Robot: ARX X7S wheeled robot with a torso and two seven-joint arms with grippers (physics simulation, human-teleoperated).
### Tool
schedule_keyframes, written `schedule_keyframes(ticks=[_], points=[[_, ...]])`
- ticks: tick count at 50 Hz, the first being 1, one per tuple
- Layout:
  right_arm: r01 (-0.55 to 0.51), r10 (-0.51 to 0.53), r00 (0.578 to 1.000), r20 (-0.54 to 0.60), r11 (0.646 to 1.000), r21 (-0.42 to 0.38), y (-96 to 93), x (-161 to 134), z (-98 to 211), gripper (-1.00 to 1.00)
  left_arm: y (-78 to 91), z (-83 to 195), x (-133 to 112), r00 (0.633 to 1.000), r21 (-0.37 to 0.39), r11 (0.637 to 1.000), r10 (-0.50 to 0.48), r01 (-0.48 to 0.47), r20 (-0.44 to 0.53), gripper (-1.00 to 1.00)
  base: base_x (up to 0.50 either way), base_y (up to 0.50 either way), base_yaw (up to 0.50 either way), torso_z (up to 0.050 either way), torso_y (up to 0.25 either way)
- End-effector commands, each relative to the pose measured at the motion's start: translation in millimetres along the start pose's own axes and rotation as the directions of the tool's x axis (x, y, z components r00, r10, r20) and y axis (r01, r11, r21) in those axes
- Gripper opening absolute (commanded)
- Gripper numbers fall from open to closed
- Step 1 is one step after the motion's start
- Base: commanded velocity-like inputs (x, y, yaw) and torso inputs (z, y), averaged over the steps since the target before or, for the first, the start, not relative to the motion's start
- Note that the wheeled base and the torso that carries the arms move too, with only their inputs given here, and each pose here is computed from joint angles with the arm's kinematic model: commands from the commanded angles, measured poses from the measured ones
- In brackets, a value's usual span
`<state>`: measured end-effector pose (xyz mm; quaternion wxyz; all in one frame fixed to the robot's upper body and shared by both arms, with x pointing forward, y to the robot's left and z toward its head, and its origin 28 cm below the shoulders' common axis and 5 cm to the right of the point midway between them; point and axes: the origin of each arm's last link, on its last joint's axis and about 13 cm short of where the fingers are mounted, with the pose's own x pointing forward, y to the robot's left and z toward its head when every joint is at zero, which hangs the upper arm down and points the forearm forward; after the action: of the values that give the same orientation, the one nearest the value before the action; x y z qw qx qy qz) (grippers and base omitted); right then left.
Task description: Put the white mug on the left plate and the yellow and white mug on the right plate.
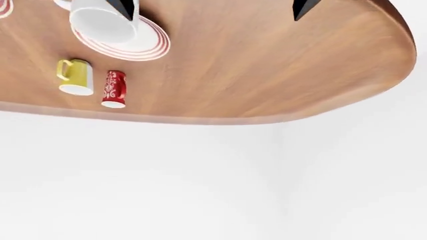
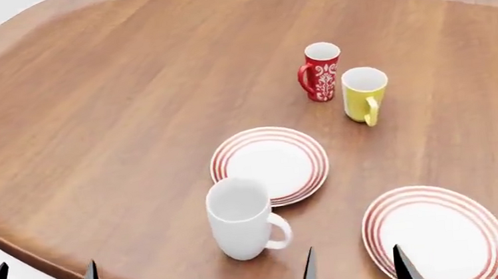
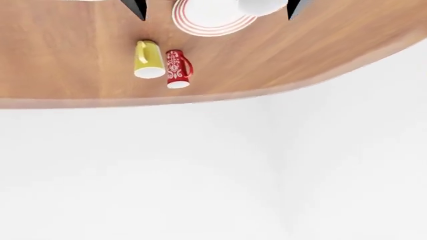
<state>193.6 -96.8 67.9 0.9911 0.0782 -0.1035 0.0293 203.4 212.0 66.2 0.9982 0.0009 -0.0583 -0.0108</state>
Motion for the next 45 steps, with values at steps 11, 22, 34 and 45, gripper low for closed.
schedule_keyframes(ticks=[11, 22, 34, 45], points=[[0.029, -0.03, 0.999, 0.04, 1.0, 0.009, -3.8, -1.0, 4.5, 1.0, 1.0, 3.3, 0.6, 1.0, -0.006, 1.0, -0.004, 0.004, 0.011, 1.0, 0.18, -0.47, 0.0, 0.0, 0.0], [0.076, -0.075, 0.997, 0.026, 0.997, -0.018, -5.7, 1.4, 7.9, 1.0, 15.9, 40.3, 23.9, 0.999, -0.102, 0.995, 0.019, -0.015, 0.046, 1.0, 0.1, -0.26, 0.0, 0.0, 0.0], [0.082, -0.081, 0.996, 0.03, 0.996, -0.025, -11.2, -7.5, 12.8, 1.0, 28.3, 52.6, 15.1, 0.987, -0.106, 0.988, 0.121, -0.11, 0.106, 1.0, 0.36, 0.35, 0.0, 0.0, 0.0], [0.143, -0.142, 0.989, 0.034, 0.989, -0.036, -16.2, -8.3, 10.4, 1.0, 29.8, 51.1, 16.4, 0.986, -0.113, 0.986, 0.132, -0.12, 0.106, 1.0, -0.05, 0.24, 0.0, 0.0, 0.0]])
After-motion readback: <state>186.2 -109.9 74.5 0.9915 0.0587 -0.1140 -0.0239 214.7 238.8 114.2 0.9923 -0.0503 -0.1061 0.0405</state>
